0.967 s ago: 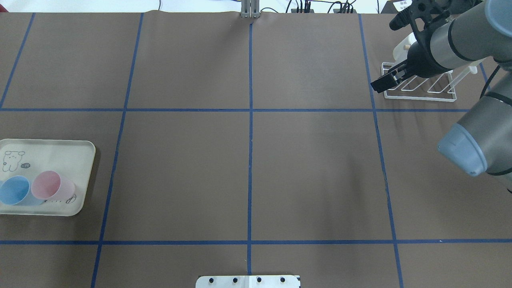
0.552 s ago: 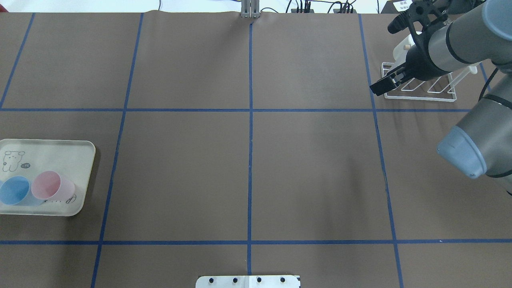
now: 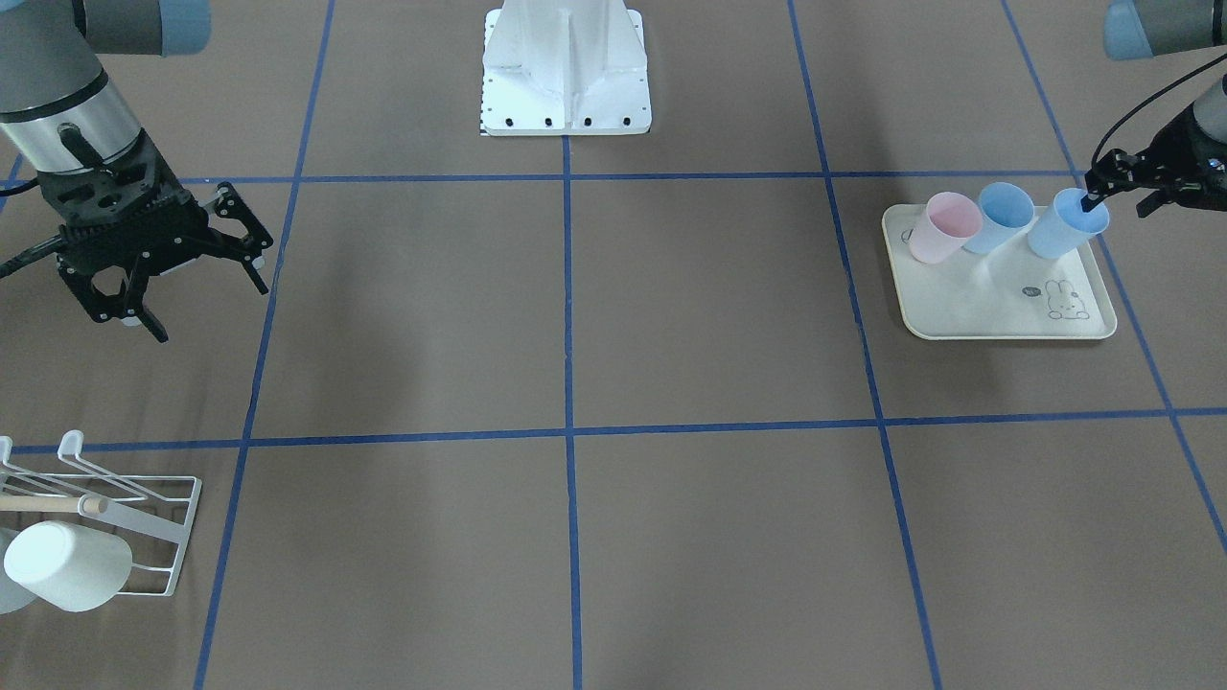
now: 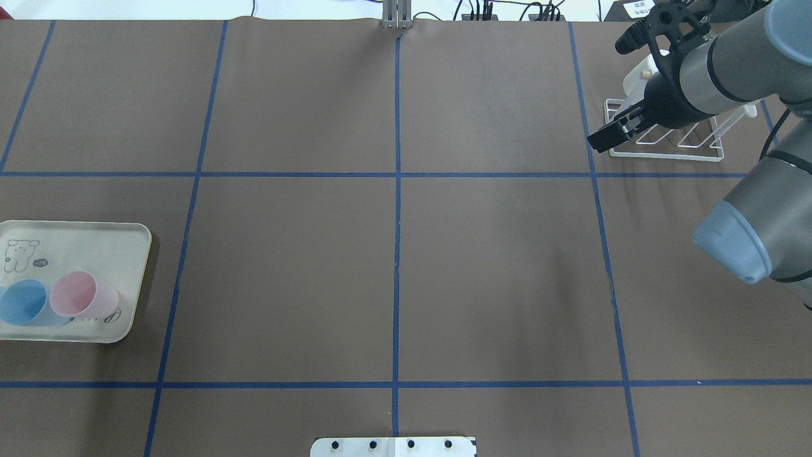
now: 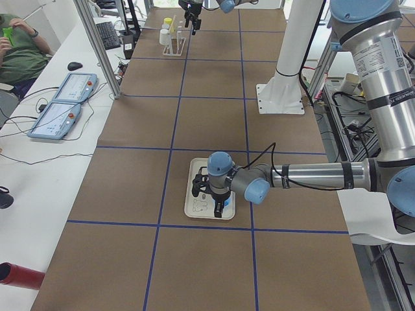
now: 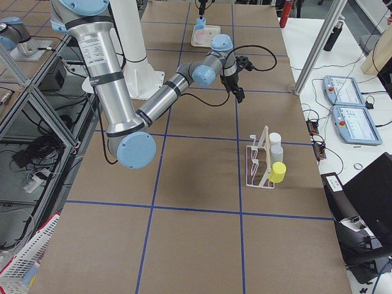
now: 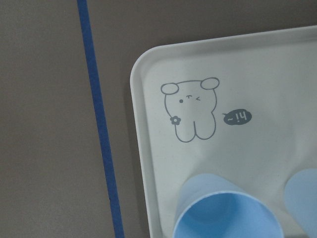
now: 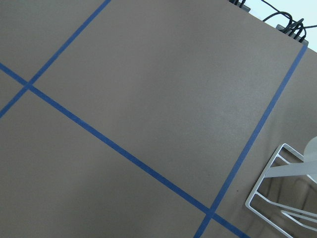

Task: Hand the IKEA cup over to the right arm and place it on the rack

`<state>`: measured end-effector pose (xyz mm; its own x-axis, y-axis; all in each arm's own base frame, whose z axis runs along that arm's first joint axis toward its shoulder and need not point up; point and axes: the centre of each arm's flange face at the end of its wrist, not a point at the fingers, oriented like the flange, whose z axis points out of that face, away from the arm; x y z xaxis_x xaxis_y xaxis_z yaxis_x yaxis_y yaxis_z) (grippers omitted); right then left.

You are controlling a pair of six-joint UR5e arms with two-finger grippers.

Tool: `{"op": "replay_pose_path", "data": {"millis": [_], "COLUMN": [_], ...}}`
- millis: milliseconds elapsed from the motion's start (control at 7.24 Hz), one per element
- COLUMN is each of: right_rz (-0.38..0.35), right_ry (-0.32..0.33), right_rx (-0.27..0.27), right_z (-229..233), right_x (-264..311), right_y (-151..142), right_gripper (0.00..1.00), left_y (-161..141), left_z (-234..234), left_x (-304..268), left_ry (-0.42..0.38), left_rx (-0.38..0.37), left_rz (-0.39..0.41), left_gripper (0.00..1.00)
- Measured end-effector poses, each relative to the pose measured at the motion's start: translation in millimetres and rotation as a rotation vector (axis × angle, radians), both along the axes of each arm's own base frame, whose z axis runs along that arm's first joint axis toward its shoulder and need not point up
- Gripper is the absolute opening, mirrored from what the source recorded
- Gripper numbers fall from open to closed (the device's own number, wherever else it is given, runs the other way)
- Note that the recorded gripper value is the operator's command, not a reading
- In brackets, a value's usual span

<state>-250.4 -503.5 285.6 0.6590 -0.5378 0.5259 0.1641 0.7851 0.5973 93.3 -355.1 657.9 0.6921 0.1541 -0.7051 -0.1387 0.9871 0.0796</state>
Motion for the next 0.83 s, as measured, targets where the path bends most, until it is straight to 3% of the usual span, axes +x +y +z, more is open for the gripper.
{"op": "replay_pose_path", "data": {"millis": [276,414,552,829], "right_rz": [0.001,0.001,0.002,0.0], "right_ry": [0.001,0.001,0.002,0.0], "right_rx": [0.0,0.0,0.001,0.002], "right_z": [0.2,0.3,0.3,-0.6], "right_x": [-0.1,-0.2,-0.1,-0.7], "right_y": [0.0,0.0,-0.1,0.1], "right_gripper": [1.0,1.0,1.0,1.0], "left_y": [1.8,1.6,0.9,-0.6], "left_z": [0.9,0.3,-0.3,-0.5], "left_x": [6.8,8.7,9.8,11.1], "left_ry": [0.007,0.012,0.017,0.021], "left_rx": [-0.005,-0.005,-0.007,-0.006], "left_rz": [0.022,0.027,0.029,0.031], "left_gripper": [0.31,0.11,0.0,0.0]}}
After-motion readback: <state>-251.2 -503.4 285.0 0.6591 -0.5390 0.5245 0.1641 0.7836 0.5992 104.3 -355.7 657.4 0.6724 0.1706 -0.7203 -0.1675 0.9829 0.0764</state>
